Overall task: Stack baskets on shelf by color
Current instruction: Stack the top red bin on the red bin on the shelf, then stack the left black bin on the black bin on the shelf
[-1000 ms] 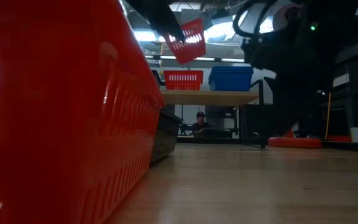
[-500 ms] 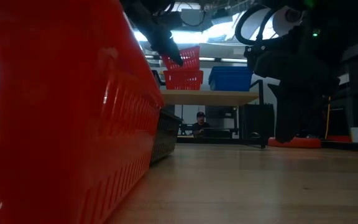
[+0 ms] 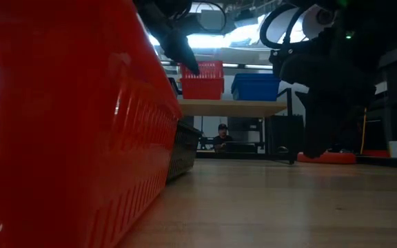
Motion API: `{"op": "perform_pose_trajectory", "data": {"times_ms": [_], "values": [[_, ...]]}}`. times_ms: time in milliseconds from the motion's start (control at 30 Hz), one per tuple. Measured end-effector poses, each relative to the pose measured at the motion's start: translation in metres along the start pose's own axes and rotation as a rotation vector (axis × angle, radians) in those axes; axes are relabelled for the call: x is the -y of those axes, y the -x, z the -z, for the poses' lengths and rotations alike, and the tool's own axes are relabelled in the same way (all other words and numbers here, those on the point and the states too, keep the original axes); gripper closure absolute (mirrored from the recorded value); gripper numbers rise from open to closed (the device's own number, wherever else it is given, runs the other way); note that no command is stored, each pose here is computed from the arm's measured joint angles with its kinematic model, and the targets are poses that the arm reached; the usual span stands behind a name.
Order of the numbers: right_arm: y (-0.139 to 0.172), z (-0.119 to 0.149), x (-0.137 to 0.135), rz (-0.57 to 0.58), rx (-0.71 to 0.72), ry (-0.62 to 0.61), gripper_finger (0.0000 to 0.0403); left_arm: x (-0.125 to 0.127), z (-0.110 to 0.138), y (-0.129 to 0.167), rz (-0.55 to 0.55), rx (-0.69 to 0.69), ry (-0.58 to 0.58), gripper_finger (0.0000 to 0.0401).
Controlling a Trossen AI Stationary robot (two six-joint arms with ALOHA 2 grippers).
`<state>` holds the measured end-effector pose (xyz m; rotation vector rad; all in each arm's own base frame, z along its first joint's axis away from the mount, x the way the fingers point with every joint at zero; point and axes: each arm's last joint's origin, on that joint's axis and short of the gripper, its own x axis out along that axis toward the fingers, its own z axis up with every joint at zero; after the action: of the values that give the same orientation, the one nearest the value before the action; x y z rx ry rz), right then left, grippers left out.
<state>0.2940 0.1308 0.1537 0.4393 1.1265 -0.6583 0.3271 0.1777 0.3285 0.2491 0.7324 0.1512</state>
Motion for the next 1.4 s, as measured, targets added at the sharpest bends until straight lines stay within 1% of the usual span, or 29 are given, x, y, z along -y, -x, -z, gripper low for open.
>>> {"op": "perform_pose_trajectory", "data": {"times_ms": [100,233,367,467,600,667,733,800,867,933,967,1067,1167,1233,1300,1400], "values": [[0.0,0.0,-0.001,-0.013,-0.017,-0.003,0.0281,0.0,0.0,0.0,-0.011,-0.006,-0.002,0.0327],[0.001,0.002,-0.002,-0.02,-0.018,0.0,0.0281,0.003,-0.003,-0.001,-0.014,0.003,-0.01,0.0315],[0.002,0.005,-0.003,-0.025,-0.017,0.008,0.0281,0.012,-0.015,0.005,-0.019,0.066,-0.04,0.0313],[0.003,0.006,-0.005,-0.035,-0.014,0.009,0.0281,0.019,-0.031,0.015,-0.035,0.102,-0.057,0.0313],[0.004,0.008,-0.007,-0.048,-0.01,0.015,0.0281,0.036,-0.045,0.029,-0.054,0.0,0.018,0.0313],[0.005,0.01,-0.009,-0.061,-0.005,0.02,0.0281,0.048,-0.047,0.037,-0.026,-0.085,0.045,0.0313],[0.006,0.011,-0.012,-0.083,0.002,0.025,0.0281,0.064,-0.045,0.044,0.031,-0.183,0.093,0.0313],[0.007,0.012,-0.015,-0.11,0.013,0.043,0.0281,0.081,-0.041,0.051,0.123,-0.283,0.129,0.0312],[0.008,0.014,-0.019,-0.147,0.029,0.063,0.0281,0.101,-0.035,0.055,0.251,-0.388,0.185,0.0312],[0.01,0.015,-0.023,-0.179,0.04,0.067,0.0281,0.126,-0.03,0.053,0.366,-0.462,0.239,0.0312],[0.011,0.016,-0.025,-0.19,0.044,0.069,0.0281,0.14,-0.028,0.051,0.403,-0.487,0.241,0.0313],[0.013,0.019,-0.029,-0.229,0.059,0.092,0.0281,0.184,-0.021,0.049,0.439,-0.573,0.194,0.0317],[0.017,0.023,-0.035,-0.275,0.078,0.129,0.0281,0.226,-0.016,0.056,0.472,-0.631,0.162,0.0319],[0.019,0.028,-0.039,-0.299,0.085,0.15,0.0281,0.255,-0.011,0.065,0.478,-0.673,0.178,0.032],[0.022,0.033,-0.041,-0.314,0.086,0.163,0.0281,0.284,-0.004,0.073,0.46,-0.704,0.208,0.032],[0.025,0.041,-0.043,-0.322,0.083,0.187,0.0281,0.328,0.014,0.083,0.436,-0.734,0.257,0.032]]}}
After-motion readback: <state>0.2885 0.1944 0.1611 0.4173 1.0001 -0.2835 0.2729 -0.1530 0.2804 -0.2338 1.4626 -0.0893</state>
